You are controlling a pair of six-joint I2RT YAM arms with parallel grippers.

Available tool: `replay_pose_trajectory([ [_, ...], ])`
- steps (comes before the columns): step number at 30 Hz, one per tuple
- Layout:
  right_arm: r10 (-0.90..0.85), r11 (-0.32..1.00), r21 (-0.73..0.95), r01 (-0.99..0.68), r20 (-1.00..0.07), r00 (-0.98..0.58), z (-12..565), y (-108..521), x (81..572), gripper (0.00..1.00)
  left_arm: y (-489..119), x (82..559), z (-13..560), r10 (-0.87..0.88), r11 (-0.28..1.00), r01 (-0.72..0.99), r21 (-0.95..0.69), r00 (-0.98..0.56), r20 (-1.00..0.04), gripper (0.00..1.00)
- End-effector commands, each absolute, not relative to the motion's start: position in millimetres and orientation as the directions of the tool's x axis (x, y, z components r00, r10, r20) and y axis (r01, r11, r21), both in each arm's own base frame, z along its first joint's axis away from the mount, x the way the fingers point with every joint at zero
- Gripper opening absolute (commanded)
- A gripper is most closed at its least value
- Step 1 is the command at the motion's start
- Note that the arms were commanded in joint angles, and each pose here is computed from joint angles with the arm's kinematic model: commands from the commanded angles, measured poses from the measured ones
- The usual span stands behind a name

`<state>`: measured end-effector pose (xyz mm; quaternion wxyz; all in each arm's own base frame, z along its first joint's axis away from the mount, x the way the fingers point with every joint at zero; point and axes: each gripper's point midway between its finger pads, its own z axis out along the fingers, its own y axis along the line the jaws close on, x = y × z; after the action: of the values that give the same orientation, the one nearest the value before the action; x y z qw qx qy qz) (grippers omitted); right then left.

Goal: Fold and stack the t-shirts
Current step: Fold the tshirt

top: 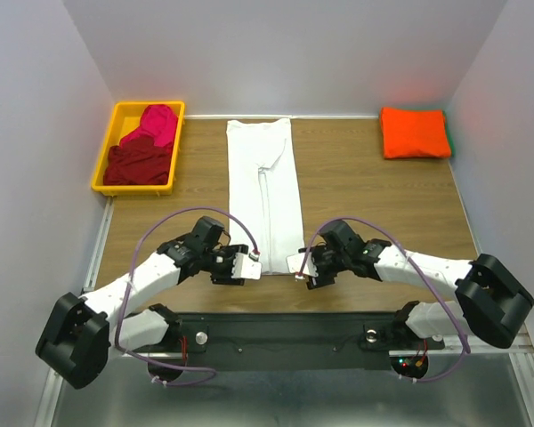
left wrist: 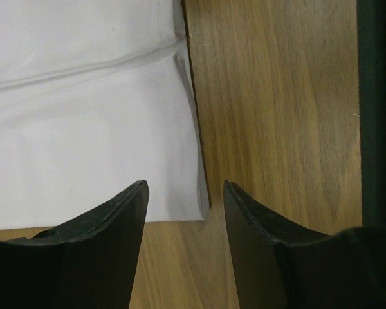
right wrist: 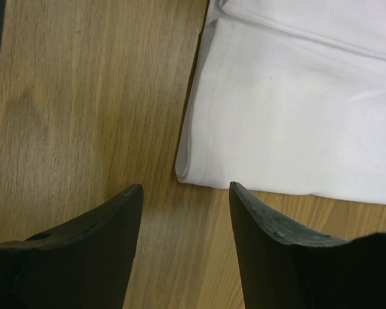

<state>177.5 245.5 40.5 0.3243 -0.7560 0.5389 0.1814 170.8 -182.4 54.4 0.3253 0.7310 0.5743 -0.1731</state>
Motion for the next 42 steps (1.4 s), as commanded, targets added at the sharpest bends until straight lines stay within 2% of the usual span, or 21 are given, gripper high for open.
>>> replay_pose_trajectory([
  [1, -0.612, -0.214, -0.381, -0.899, -0.665, 0.428, 58.9, 269.3, 185.4, 0.60, -185.5, 178.4, 46.7, 0.742, -0.098, 0.959, 0.268, 0.249, -0.622, 0.60],
  [5, -0.605, -0.238, -0.370, -0.898, -0.667, 0.435, 54.2, 271.6, 177.7, 0.57, -183.6, 181.0, 37.1, 0.762, -0.089, 0.965, 0.248, 0.227, -0.607, 0.60],
  [8, -0.614, -0.247, -0.346, -0.905, -0.667, 0.422, 46.4, 272.1, 175.6, 0.48, -181.1, 183.2, 27.4, 0.782, -0.089, 0.969, 0.229, 0.210, -0.586, 0.59],
  [11, -0.615, -0.249, -0.330, -0.911, -0.672, 0.412, 41.8, 272.9, 173.0, 0.45, -180.1, 184.5, 21.4, 0.796, -0.092, 0.973, 0.213, 0.200, -0.572, 0.57],
  [17, -0.657, -0.261, -0.299, -0.918, -0.641, 0.396, 19.6, 263.3, 170.7, 0.43, -173.1, 182.5, 8.3, 0.829, -0.132, 0.977, 0.169, 0.203, -0.521, 0.45],
  [18, -0.663, -0.260, -0.299, -0.918, -0.636, 0.395, 16.5, 261.8, 170.9, 0.40, -171.8, 181.9, 5.7, 0.833, -0.139, 0.977, 0.163, 0.205, -0.514, 0.43],
  [19, -0.670, -0.256, -0.296, -0.920, -0.632, 0.390, 14.6, 260.9, 171.8, 0.35, -170.8, 182.5, 5.4, 0.837, -0.141, 0.976, 0.163, 0.205, -0.507, 0.36],
  [20, -0.676, -0.231, -0.296, -0.927, -0.636, 0.372, 16.7, 263.3, 176.3, 0.24, -169.7, 181.1, 4.7, 0.839, -0.149, 0.976, 0.159, 0.210, -0.502, 0.30],
  [23, -0.690, -0.196, -0.296, -0.935, -0.636, 0.346, 20.6, 265.3, 182.2, 0.06, -173.9, 183.0, 12.4, 0.831, -0.152, 0.976, 0.158, 0.213, -0.514, 0.19],
  [24, -0.696, -0.159, -0.295, -0.942, -0.644, 0.319, 26.6, 267.5, 187.2, 0.01, -177.5, 185.0, 19.8, 0.825, -0.148, 0.976, 0.158, 0.209, -0.525, 0.12],
  [28, -0.693, -0.066, -0.266, -0.962, -0.681, 0.236, 54.0, 275.1, 193.5, 0.01, -182.8, 185.4, 37.5, 0.814, -0.162, 0.976, 0.146, 0.216, -0.539, 0.00],
  [33, -0.686, -0.035, -0.183, -0.983, -0.710, 0.156, 80.6, 272.2, 179.3, 0.01, -182.2, 171.4, 54.6, 0.800, -0.205, 0.972, 0.112, 0.232, -0.553, 0.00],
  [38, -0.658, -0.052, -0.149, -0.988, -0.739, 0.145, 105.1, 275.3, 155.5, 0.01, -185.0, 142.6, 71.5, 0.770, -0.291, 0.953, 0.084, 0.285, -0.571, 0.00],
  [42, -0.644, 0.005, -0.152, -0.988, -0.757, 0.113, 122.5, 276.5, 157.8, 0.01, -189.7, 135.7, 95.0, 0.752, -0.241, 0.969, 0.059, 0.225, -0.619, 0.00],
])
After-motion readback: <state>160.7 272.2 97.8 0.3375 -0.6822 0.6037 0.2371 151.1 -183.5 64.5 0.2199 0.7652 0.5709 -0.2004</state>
